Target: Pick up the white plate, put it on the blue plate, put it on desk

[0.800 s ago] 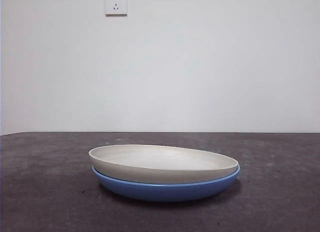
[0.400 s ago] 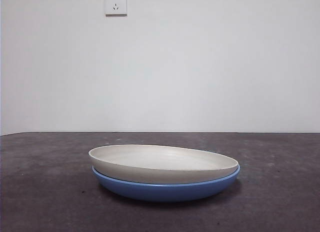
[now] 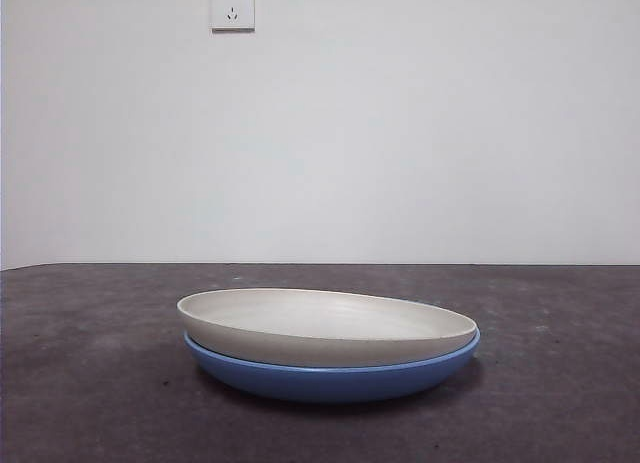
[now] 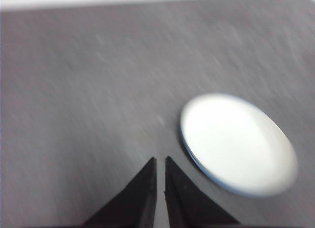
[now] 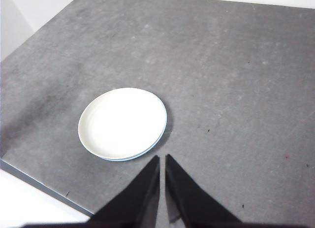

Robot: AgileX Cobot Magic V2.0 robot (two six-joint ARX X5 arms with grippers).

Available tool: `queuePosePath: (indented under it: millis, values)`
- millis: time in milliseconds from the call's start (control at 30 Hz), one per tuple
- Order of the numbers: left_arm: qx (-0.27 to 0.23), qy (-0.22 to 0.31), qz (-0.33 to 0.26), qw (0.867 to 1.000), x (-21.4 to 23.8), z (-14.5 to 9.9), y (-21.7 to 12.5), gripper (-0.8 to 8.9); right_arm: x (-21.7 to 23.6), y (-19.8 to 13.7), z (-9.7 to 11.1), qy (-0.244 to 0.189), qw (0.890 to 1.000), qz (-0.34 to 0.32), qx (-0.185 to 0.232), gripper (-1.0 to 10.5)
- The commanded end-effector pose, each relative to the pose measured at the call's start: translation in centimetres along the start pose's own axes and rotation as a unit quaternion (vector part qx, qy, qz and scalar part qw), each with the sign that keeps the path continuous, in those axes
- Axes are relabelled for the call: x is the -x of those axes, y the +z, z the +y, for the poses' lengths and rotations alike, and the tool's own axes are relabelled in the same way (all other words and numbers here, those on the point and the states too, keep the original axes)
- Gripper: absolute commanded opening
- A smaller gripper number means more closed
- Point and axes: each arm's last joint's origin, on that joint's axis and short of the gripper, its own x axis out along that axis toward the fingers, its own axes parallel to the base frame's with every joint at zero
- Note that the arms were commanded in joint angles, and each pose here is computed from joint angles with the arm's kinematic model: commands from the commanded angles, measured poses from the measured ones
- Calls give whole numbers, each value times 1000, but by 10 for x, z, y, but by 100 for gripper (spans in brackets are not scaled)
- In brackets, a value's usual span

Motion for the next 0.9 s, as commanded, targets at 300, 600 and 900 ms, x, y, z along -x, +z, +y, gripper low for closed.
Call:
queuePosePath:
  millis: [300, 600, 900]
  values:
    - [7, 135, -183, 974, -64, 33, -99, 28, 4, -3, 0, -1, 1000, 16, 1, 15]
    - [35, 186, -153, 970, -77, 41, -133, 28, 4, -3, 0, -1, 1000, 16, 1, 15]
    - [40, 186, -126, 974, -80, 41, -140, 28, 4, -3, 0, -1, 1000, 16, 1, 15]
